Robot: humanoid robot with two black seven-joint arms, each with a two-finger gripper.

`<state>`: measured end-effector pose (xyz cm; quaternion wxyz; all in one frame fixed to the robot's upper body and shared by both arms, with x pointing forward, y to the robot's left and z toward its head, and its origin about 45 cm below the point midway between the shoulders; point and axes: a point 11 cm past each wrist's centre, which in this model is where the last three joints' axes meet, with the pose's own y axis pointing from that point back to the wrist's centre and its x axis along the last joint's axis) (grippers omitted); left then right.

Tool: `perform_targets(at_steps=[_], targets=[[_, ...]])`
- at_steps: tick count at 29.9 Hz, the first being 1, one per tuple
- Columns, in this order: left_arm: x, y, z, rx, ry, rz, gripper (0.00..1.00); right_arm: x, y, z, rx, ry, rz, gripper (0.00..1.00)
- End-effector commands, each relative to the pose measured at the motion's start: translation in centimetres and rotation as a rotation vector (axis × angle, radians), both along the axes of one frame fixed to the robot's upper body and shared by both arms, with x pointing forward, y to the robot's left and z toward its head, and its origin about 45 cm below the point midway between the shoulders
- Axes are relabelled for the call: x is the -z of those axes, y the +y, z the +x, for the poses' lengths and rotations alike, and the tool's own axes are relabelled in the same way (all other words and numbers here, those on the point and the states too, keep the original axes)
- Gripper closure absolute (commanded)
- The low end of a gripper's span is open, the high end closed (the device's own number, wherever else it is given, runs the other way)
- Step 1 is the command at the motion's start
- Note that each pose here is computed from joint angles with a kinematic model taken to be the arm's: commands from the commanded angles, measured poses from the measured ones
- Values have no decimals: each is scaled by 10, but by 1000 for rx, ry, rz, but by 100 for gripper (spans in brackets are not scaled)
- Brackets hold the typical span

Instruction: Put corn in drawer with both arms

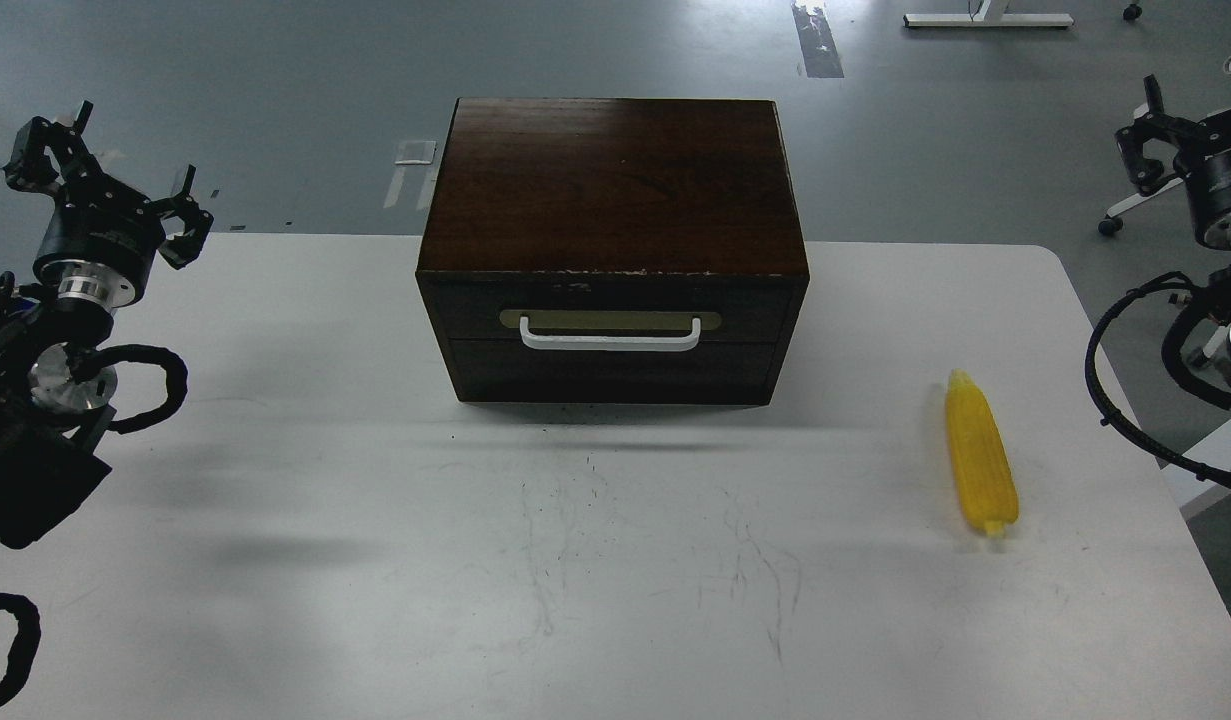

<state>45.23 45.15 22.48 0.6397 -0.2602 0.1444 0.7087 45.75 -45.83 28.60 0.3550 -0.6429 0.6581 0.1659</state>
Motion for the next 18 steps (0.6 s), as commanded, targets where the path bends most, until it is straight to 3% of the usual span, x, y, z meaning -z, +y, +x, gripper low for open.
perform_targets(at_steps=[1,11,18], targets=[[-3,0,1,-7,-16,-10,2,0,1,0,-2,1,0,0],[-4,2,0,1,-8,15,1,-1,-4,-1,5,1,-9,0],[-34,31,0,0,6,102,2,-3,-6,-2,7,0,-14,0]])
